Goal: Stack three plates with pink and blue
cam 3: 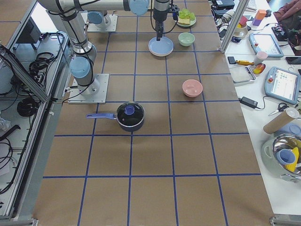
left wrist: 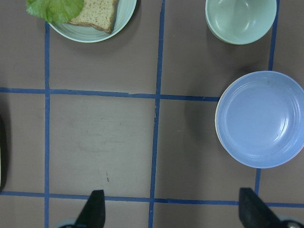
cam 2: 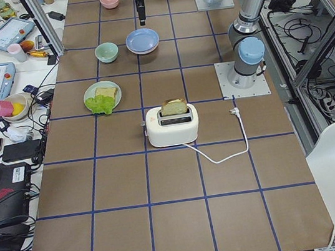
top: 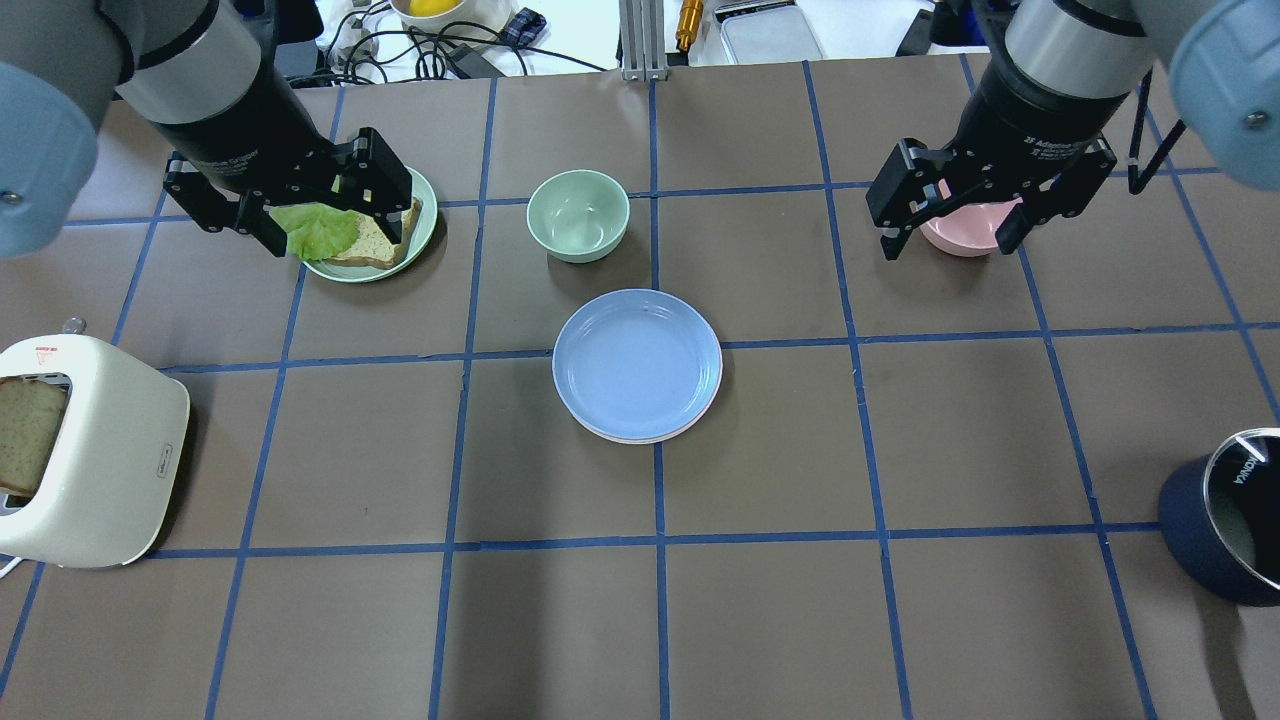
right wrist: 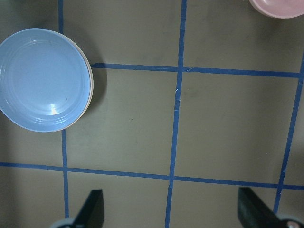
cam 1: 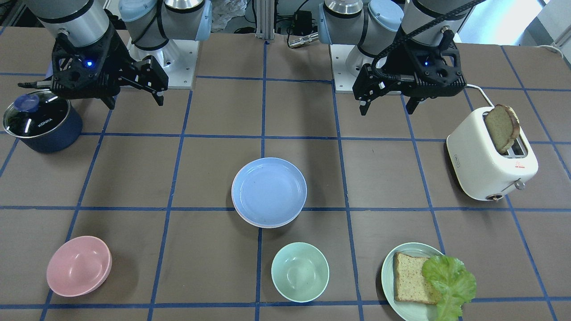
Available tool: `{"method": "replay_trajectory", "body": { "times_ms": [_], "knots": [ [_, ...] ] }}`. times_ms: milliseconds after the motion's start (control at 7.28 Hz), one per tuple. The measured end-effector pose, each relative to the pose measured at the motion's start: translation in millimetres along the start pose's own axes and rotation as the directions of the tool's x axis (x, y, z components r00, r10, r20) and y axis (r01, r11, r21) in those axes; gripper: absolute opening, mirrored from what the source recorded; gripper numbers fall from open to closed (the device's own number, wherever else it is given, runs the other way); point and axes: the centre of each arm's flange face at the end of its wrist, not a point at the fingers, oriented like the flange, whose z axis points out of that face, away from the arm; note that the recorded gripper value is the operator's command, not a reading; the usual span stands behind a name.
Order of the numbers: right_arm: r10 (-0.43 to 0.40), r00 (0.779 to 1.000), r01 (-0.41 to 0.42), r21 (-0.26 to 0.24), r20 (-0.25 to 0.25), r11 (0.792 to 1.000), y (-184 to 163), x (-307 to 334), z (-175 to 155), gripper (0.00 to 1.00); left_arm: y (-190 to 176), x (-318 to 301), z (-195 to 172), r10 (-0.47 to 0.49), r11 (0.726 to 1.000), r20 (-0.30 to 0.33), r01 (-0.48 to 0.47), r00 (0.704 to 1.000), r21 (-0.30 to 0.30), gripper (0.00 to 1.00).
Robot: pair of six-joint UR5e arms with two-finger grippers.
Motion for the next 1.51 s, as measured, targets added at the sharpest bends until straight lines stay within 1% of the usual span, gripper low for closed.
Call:
{"method": "replay_trajectory", "body": {
  "times_ms": [412,687,824,1237,1511],
  "knots": [
    [-0.001,1.0,0.001,0.0,-0.016,1.0,0.2,1.0,-0.3,0.99,-0.2,-0.5,0.2,-0.002,1.0,0.0,0.002,1.0,0.0,1.0],
    [-0.002,0.999,0.002,-0.005,-0.054,1.0,0.0,5.0,0.3,0.98,-0.2,-0.6,0.2,-0.004,1.0,-0.001,0.004,1.0,0.0,1.0],
    [-0.003,0.998,0.002,-0.007,-0.065,1.0,-0.2,6.0,0.7,0.98,-0.2,-0.6,0.2,-0.005,1.0,-0.001,0.005,1.0,0.0,1.0],
    [-0.004,0.998,0.003,-0.008,-0.069,1.0,-0.5,6.3,1.4,0.96,-0.1,-1.3,0.4,-0.006,1.0,0.0,0.006,1.0,-0.001,1.0],
    [-0.007,0.998,0.007,-0.006,-0.063,1.0,-1.2,5.5,1.8,0.98,-0.1,-1.6,0.4,-0.007,1.0,0.0,0.007,1.0,-0.001,1.0]
  ]
}}
